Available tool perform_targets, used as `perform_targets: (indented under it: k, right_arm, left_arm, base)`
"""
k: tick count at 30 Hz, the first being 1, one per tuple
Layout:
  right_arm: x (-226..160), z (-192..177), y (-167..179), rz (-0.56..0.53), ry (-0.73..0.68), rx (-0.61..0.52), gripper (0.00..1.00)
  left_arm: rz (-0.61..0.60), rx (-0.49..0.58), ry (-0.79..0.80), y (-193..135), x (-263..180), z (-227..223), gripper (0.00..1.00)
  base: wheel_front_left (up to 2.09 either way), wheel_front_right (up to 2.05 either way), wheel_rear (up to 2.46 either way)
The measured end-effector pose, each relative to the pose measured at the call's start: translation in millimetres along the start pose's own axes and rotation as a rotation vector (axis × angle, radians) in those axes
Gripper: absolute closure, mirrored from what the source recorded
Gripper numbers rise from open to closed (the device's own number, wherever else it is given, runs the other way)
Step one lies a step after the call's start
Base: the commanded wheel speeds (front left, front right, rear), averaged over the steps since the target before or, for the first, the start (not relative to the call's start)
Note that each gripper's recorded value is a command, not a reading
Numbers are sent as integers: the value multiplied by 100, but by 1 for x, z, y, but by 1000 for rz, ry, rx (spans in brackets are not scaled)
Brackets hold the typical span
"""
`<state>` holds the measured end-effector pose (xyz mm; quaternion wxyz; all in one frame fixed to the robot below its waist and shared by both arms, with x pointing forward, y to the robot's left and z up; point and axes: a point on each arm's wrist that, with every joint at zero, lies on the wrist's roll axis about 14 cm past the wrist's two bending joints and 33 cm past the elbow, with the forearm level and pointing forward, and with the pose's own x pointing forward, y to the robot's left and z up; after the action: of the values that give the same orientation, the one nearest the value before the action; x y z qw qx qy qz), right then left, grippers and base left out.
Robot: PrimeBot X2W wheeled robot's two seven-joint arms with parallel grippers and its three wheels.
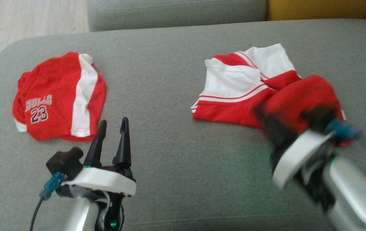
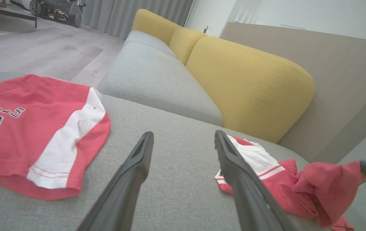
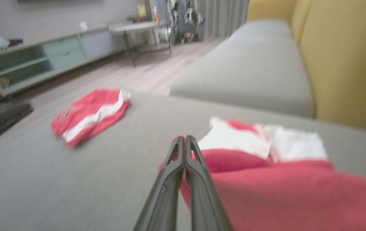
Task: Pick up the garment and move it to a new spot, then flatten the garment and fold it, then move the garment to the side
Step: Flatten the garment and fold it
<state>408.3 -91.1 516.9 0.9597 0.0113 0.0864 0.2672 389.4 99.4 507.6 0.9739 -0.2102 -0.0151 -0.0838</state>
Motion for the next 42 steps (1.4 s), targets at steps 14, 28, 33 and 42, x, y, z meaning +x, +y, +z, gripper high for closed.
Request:
perform_targets:
  k: [14, 28, 33, 42]
  right_arm:
    - [-90, -142, 22, 60, 581, 1, 0]
    - [-63, -4, -70, -321, -2, -9, 0]
    - [-60, 3, -72, -393, -124, 37, 0]
    - [-62, -10, -82, -469, -176, 79, 0]
  left_arm:
    - [-48, -8, 32, -16, 3, -11, 0]
    - [-55, -10, 41, -17, 8, -15, 0]
    - [-92, -4, 36, -26, 19, -14, 0]
    - [-267, 102, 140, -67, 62, -56, 0]
  base:
    - [0, 0, 0]
    - [0, 0, 0]
    - [0, 0, 0]
    - [0, 0, 0]
